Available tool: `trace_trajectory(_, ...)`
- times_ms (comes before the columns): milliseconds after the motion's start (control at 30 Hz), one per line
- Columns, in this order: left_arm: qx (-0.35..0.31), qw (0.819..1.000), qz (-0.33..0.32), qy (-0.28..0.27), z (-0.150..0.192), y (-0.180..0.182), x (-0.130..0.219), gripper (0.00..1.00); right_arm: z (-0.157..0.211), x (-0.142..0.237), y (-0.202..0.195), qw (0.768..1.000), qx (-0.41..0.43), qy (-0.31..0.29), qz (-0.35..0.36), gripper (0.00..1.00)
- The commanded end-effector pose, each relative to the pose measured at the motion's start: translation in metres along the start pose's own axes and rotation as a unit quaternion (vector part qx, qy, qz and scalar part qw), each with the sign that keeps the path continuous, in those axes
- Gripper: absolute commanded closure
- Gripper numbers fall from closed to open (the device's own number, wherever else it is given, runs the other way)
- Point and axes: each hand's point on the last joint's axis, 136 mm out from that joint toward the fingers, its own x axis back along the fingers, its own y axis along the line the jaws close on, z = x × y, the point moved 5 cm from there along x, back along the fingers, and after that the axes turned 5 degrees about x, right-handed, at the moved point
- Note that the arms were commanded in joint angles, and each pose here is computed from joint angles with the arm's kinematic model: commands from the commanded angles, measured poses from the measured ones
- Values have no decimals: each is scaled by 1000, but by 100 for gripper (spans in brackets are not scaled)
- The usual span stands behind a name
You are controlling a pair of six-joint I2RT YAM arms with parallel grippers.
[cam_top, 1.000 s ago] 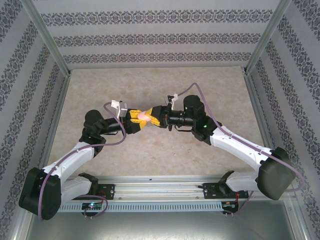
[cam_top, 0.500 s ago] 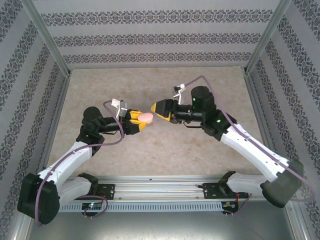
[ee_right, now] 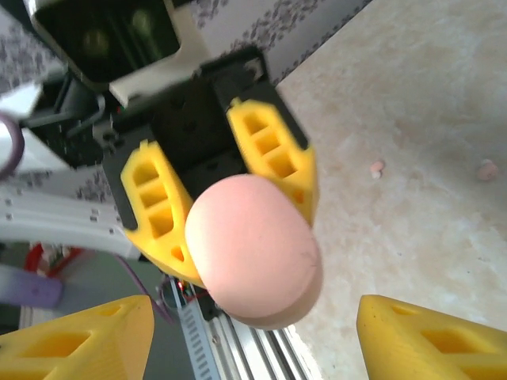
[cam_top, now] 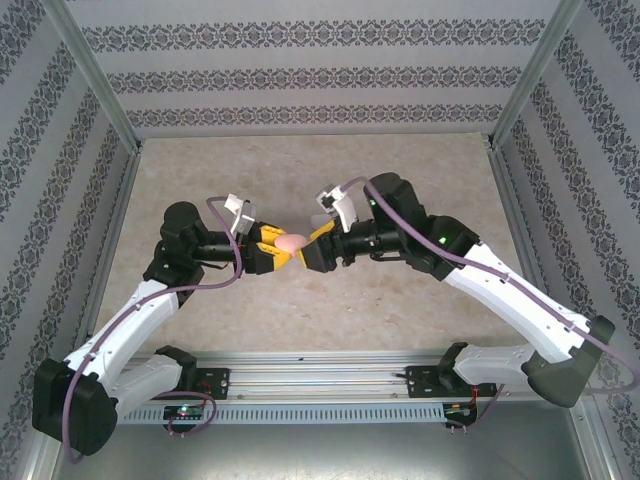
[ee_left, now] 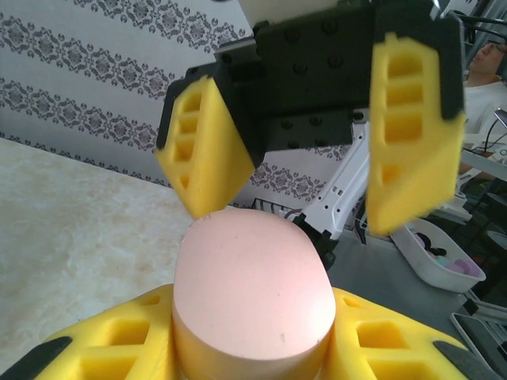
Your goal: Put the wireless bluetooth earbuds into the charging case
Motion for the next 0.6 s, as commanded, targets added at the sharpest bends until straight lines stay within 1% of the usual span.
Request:
trace_trajectory(0, -20, 999, 27, 8, -8, -13, 0, 85, -9, 0, 12, 997, 81, -8, -19, 32)
trace_trajectory(133, -17, 999, 31, 10, -8, -14, 0, 86, -9, -5, 12, 996, 87, -3, -25, 34)
trace_trajectory(300, -13, 999, 38, 12, -8, -15, 0, 87, -7, -9, 9, 996, 88, 1, -25, 45)
trace_trajectory(467, -15, 999, 44, 13, -10, -17, 0, 88, -6, -12, 7, 996, 88, 0, -26, 47)
trace_trajectory(567, -13, 999, 48, 14, -11, -18, 0, 88, -8, -13, 7, 996, 87, -2, -27, 56)
